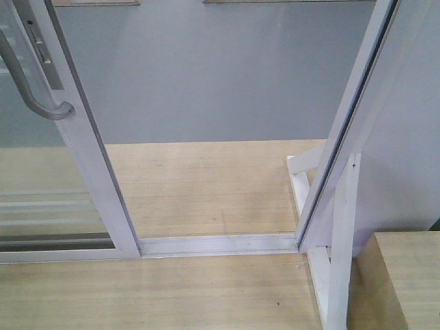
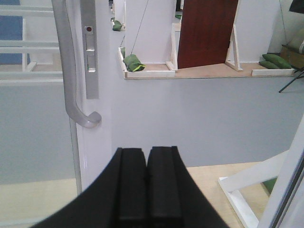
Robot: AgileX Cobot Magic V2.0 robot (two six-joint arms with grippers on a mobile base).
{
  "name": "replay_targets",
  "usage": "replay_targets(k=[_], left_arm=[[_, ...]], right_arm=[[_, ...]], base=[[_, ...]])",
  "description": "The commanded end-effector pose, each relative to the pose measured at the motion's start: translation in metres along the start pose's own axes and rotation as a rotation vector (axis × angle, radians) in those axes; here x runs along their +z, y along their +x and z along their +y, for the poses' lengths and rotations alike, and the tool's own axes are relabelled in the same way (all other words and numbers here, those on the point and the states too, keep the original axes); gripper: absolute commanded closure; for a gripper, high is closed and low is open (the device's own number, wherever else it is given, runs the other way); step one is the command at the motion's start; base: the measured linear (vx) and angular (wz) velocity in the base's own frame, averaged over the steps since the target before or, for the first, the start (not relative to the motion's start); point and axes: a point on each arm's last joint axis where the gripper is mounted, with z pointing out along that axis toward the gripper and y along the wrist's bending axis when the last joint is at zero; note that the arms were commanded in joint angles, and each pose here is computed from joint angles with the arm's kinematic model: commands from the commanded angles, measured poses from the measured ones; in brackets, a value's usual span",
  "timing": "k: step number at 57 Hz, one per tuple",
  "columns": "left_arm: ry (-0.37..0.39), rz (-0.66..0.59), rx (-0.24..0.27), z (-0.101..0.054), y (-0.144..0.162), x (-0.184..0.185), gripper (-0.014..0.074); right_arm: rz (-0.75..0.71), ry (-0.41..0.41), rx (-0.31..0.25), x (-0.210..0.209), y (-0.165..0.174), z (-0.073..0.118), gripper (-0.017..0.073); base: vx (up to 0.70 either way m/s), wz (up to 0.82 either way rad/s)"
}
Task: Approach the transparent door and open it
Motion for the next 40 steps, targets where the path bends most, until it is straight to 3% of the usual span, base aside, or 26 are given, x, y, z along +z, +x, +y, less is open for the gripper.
replay_targets(k=[1,31,35,40], left_arm=[[0.036,-0.064,-0.007,-0.0035,-0.0135,-0.0016,0.0599],[0.036,-0.064,-0.008,-0.0035,-0.0134,-0.0016,0.0599],[0.052,-0.055,-0.067,-0.0048,-0.0127,-0.0016,0.0599],[0.065,-0.043,0.016,-0.0063,-0.0101,-0.0011,0.0599]], right_arm=[[-0.078,0.018,0.014,-0.0025,-0.0138,-0.0023,0.0561],[-0.079,0.019,0.014,-0.0025,-0.0139,-0.0023,0.0561],[-0.079,0.019,0.014,-0.0025,-0.0139,-0.0023,0.0561],[-0.079,0.019,0.014,-0.0025,-0.0139,-0.0023,0.0561]], base=[[0.0,0.0],[0.0,0.0],[0.0,0.0],[0.0,0.0]])
